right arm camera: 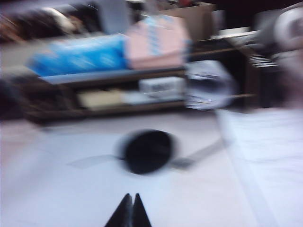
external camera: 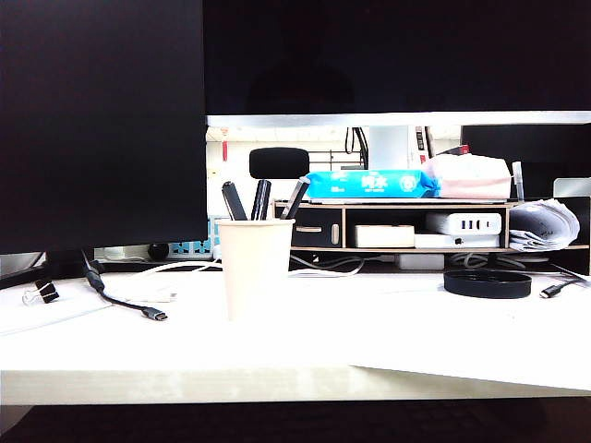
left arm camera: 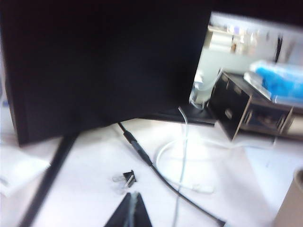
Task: Pick up the marker from the paper cup and put it on the table.
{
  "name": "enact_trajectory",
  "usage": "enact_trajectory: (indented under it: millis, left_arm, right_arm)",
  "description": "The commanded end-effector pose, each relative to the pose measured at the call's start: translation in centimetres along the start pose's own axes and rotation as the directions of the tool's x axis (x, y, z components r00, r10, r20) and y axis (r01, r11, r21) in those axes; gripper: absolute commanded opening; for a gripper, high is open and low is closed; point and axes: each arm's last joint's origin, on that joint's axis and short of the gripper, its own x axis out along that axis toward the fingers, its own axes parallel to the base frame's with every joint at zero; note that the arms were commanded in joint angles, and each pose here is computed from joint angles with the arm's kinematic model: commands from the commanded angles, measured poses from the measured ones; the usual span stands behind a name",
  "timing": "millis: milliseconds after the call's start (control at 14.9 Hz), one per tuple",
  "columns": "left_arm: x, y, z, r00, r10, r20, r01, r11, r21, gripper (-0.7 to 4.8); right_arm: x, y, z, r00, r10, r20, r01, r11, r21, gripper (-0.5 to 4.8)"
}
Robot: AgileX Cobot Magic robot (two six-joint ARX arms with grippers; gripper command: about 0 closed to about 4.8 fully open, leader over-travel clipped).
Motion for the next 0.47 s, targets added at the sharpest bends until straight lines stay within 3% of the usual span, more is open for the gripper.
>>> enact_trajectory:
  millis: [67, 134, 201, 268, 336, 403, 470]
  left_arm:
    - [0.0, -0.2, 0.0, 0.999, -0.051, -0.009, 0.049, 0.983, -0.175, -0.05]
    - [-0.1, -0.6, 0.5, 0.987, -0.162, 0.016, 0.162, 0.967, -0.197, -0.05]
    - [-0.1, -0.7, 0.7, 0.980, -0.198, 0.028, 0.199, 0.955, -0.219, -0.05]
    - [-0.2, -0.9, 1.0, 0.973, -0.226, 0.038, 0.226, 0.915, -0.333, -0.05]
    - [-0.3, -1.1, 1.3, 0.960, -0.278, 0.032, 0.267, 0.877, -0.400, -0.05]
    - [-0.5, -1.4, 1.7, 0.939, -0.343, 0.018, 0.318, 0.848, -0.423, -0.05]
    - [-0.7, -1.6, 2.3, 0.928, -0.371, 0.016, 0.342, 0.839, -0.423, -0.05]
  right_arm:
    - [-0.1, 0.6, 0.8, 0.987, 0.148, 0.067, -0.156, 0.979, 0.131, -0.06]
    - [-0.2, 0.8, 1.0, 0.975, 0.214, 0.060, -0.222, 0.958, 0.180, -0.06]
    - [-0.2, 0.9, 1.1, 0.965, 0.256, 0.053, -0.261, 0.943, 0.206, -0.06]
    - [-0.4, 1.3, 1.7, 0.944, 0.326, 0.046, -0.328, 0.918, 0.222, -0.06]
    - [-0.6, 1.6, 2.3, 0.926, 0.374, 0.054, -0.377, 0.900, 0.218, -0.06]
    - [-0.9, 2.0, 3.1, 0.904, 0.424, 0.065, -0.427, 0.879, 0.212, -0.06]
    - [-1.2, 2.3, 4.0, 0.893, 0.445, 0.068, -0.449, 0.868, 0.211, -0.06]
